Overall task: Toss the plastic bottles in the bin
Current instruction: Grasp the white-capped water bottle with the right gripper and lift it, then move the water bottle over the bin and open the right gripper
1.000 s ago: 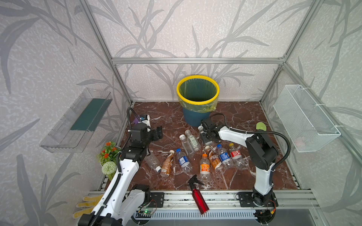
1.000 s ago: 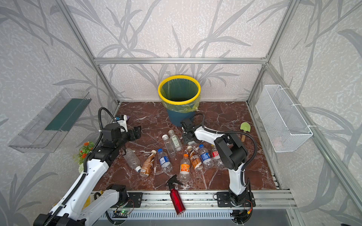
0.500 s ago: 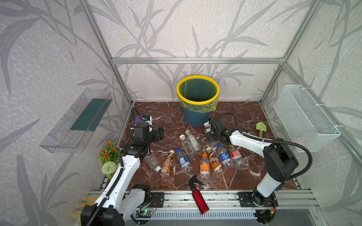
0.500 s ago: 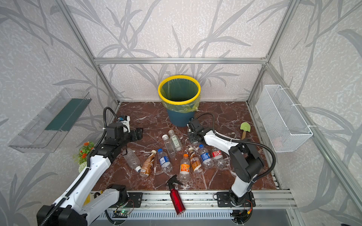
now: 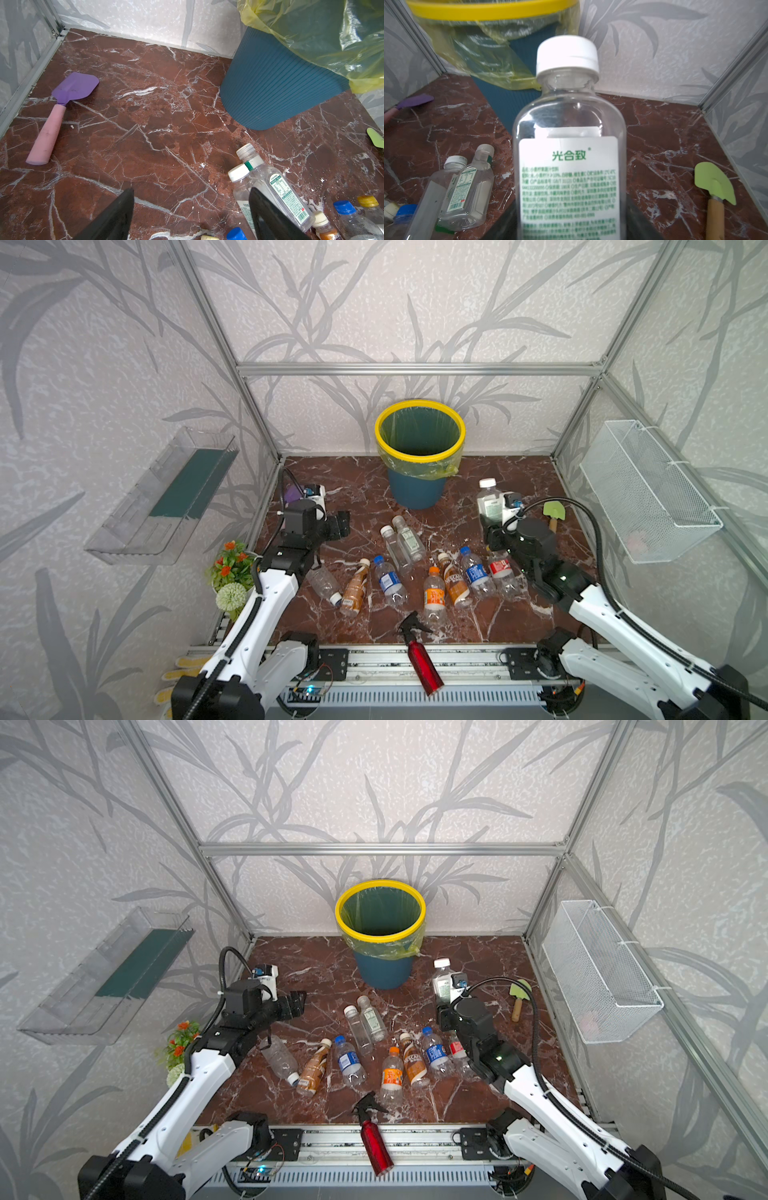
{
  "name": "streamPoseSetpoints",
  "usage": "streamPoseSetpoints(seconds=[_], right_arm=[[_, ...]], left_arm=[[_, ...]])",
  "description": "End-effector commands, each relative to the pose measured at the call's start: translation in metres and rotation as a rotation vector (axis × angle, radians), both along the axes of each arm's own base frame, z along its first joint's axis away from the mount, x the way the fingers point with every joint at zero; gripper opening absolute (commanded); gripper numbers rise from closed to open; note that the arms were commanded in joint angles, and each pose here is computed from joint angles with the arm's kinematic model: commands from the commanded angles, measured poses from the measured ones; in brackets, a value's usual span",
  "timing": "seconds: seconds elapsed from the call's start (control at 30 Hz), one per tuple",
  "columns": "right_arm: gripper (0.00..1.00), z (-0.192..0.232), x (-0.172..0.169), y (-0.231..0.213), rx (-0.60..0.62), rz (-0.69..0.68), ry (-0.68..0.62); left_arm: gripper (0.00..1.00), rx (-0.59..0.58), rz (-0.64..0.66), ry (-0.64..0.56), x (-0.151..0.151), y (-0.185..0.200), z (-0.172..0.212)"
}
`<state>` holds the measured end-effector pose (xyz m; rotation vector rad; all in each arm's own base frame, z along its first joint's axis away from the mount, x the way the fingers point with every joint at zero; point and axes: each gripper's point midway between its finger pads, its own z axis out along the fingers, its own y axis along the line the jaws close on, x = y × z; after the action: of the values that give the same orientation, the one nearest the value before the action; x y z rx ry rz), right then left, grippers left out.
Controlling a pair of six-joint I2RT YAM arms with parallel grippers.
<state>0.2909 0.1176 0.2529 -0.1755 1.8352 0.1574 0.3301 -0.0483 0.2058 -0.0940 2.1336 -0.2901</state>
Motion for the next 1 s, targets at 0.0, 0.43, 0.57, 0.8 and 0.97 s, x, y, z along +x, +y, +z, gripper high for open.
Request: streamPoseSetpoints(seconds=[0.0, 0.43, 0.57, 0.8, 0.97], right_arm=[[0.62, 0.022, -0.023, -0.018, -0.032, -0.014, -0.121], [0.63, 0.207, 0.050, 0.096, 0.110, 0.293, -0.486], [0.80, 0.227, 0.125, 0.153, 0.135, 0.355, -0.327], [0.99, 0.188, 0.148, 0.124, 0.139, 0.264, -0.250], [0.99, 0.163, 0.120, 0.088, 0.093, 0.195, -0.216]], left_arm=[[0.86, -0.006, -0.024, -0.034, 0.001, -0.003, 0.006], [0.84, -0.059, -0.010, 0.033, -0.004, -0.010, 0.005], [0.84, -0.065, 0.072, 0.084, -0.021, -0.001, 0.000], [0.96, -0.131, 0.480, 0.155, -0.076, 0.055, -0.017], [0.99, -0.156, 0.590, 0.226, -0.105, 0.067, -0.033]])
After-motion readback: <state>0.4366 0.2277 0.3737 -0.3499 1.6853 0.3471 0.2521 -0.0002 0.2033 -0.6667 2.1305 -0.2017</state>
